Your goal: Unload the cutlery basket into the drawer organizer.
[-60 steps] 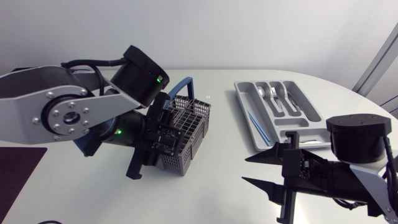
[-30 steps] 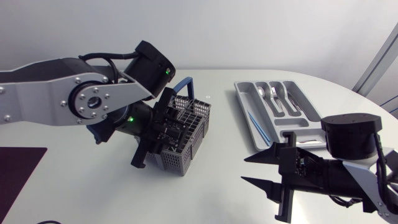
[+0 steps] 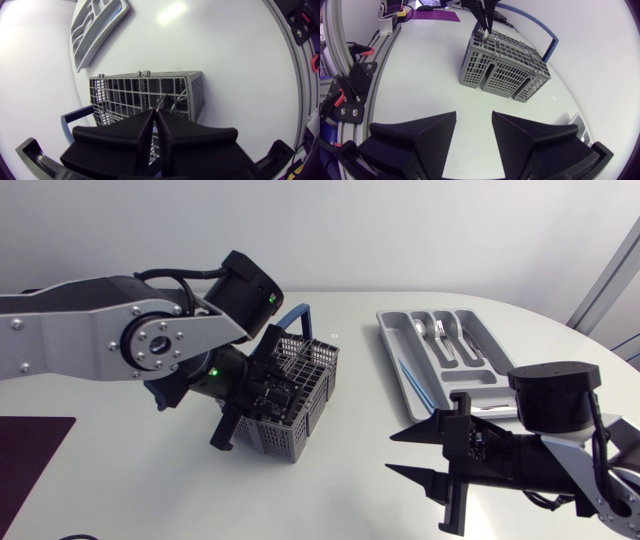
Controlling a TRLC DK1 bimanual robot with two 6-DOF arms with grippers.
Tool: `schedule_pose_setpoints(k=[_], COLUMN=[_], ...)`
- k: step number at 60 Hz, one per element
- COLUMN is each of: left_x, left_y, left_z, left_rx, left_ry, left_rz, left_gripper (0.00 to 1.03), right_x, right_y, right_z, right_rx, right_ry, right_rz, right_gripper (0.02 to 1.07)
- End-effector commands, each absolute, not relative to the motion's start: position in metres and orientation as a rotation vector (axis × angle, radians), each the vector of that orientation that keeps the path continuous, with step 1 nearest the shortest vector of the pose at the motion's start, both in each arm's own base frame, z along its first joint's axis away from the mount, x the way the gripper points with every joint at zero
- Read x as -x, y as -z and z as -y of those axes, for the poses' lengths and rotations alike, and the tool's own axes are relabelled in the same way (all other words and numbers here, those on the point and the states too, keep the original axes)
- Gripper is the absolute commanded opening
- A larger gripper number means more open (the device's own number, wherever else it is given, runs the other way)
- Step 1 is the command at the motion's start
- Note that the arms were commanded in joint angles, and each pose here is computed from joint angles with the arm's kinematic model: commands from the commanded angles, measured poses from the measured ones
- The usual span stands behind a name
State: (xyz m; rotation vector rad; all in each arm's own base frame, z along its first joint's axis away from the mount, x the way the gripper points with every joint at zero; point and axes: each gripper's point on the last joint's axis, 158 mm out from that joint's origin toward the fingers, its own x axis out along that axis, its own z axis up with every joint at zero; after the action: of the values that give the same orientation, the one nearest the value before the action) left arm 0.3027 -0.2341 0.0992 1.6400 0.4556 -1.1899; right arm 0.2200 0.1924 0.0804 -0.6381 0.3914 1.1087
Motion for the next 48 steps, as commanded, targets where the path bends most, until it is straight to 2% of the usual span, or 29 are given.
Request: schedule_pose_setpoints(k=[1,48], left_x=[-0.307,-0.296], left_y=[-0.102,-0.181], left_z=[0.235,0.239], left_rx=[-1.655,-1.531], left_ry=[1.194,1.029], left_rz=[-0.441,-0.245], left_gripper=[0.03,0.03], right_x=[-0.226,-0.215], right_y=[-0.086,-0.094], right_z=[-0.194,-0.198], right_rx=[0.648,0.642], right_ry=[-1.107,-1.111], right_rz=[-0.367,-0.36], right_gripper=[0.56,0.56])
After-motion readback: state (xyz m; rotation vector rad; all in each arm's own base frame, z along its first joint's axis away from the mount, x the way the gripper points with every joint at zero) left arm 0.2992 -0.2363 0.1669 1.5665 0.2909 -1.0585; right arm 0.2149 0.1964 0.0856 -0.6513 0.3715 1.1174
